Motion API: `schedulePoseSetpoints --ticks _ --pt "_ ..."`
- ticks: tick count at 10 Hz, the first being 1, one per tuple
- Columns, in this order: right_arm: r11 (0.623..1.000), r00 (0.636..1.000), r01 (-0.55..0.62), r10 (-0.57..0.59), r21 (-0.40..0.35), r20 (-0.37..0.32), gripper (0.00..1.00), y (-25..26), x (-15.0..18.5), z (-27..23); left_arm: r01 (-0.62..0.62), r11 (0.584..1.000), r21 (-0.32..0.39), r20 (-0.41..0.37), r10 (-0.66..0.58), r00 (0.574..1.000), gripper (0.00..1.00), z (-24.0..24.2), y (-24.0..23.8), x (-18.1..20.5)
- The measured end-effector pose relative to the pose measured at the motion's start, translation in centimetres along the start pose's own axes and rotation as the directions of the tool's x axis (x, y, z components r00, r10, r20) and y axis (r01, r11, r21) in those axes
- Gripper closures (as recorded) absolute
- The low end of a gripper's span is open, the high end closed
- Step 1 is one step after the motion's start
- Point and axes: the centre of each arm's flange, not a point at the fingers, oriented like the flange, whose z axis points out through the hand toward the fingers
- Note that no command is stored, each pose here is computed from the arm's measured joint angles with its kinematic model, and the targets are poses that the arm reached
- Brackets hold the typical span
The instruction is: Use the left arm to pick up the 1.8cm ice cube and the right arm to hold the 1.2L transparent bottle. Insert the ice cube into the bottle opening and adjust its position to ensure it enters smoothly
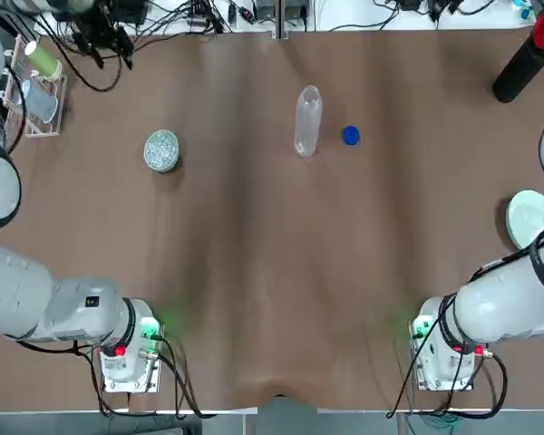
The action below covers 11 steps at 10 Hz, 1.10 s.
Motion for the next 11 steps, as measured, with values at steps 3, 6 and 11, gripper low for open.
schedulePoseSetpoints --ticks 3,6,11 --pt "0.968 0.966 0.236 -0.224 0.089 -0.131 0.00 1.3 -0.1 7.3 -0.039 0.999 0.003 0.010 0.039 0.999 0.00 7.3 2.6 -1.8" --pt "0.880 0.872 0.454 -0.407 0.140 -0.271 0.00 2.2 -2.6 13.4 -0.025 1.000 -0.002 -0.002 0.025 1.000 0.00 12.5 1.8 -2.2" --pt "0.721 0.650 0.684 -0.534 0.109 -0.541 0.00 2.6 -5.4 23.8 -0.024 1.000 -0.016 0.025 0.025 0.999 0.01 18.5 1.8 -1.9"
